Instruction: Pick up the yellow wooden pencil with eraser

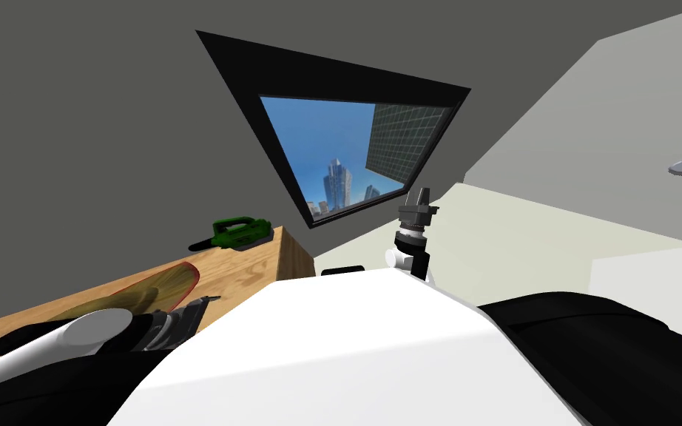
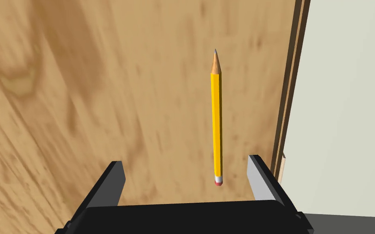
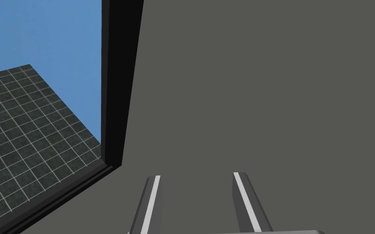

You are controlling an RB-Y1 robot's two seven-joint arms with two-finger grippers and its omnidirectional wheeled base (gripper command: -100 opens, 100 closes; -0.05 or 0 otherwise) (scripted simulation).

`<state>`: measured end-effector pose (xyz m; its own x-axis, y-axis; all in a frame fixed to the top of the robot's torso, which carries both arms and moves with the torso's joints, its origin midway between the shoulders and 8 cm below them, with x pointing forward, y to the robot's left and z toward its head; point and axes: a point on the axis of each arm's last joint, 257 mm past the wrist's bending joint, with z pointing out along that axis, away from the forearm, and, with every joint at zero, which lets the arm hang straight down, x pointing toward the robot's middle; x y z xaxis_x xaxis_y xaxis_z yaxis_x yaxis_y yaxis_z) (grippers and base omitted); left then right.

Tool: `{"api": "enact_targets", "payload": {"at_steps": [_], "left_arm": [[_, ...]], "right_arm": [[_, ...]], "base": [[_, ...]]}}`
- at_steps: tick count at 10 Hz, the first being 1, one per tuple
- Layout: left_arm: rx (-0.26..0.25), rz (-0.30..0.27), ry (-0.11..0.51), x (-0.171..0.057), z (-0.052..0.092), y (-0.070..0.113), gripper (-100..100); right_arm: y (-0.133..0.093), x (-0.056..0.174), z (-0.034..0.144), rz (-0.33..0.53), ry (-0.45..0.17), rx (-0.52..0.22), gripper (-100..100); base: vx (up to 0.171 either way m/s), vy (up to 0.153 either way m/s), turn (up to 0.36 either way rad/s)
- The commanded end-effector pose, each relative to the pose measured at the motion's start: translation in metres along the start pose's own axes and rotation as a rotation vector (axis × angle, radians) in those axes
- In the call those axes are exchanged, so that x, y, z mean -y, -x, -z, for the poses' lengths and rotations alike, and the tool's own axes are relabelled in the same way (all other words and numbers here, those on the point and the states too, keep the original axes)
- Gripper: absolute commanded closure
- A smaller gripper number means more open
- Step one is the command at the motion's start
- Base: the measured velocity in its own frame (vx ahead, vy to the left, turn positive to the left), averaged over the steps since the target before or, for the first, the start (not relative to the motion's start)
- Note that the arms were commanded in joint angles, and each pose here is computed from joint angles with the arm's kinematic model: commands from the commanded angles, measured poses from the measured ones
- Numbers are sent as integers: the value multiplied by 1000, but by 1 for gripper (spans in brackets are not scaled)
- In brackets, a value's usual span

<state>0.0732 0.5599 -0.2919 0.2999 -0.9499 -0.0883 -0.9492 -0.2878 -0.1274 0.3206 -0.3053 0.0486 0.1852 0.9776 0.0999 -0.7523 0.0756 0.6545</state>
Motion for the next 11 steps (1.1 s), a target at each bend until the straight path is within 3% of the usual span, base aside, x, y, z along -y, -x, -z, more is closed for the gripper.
{"api": "enact_targets", "payload": {"at_steps": [1, 4, 5, 6, 7, 10, 11], "left_arm": [[-29, 16, 48, -14, -3, -7, -100], [-86, 40, 130, -41, -8, -23, -100], [-75, 37, 114, -38, -7, -22, -100], [-77, 38, 119, -39, -7, -23, 0], [-77, 43, 119, -37, -17, -22, -100], [-75, 48, 121, -35, -30, -22, -100], [-75, 46, 122, -36, -26, -22, -100]], "right_arm": [[0, 0, 0, 0, 0, 0, 0], [0, 0, 0, 0, 0, 0, 0], [0, 0, 0, 0, 0, 0, 0], [0, 0, 0, 0, 0, 0, 0], [0, 0, 0, 0, 0, 0, 0], [0, 0, 0, 0, 0, 0, 0], [0, 0, 0, 0, 0, 0, 0]], "base": [[19, 24, -13], [15, 21, -9], [0, 0, 0], [0, 0, 0], [-14, -8, -36], [-23, -8, -23], [-9, -5, -5]]}}
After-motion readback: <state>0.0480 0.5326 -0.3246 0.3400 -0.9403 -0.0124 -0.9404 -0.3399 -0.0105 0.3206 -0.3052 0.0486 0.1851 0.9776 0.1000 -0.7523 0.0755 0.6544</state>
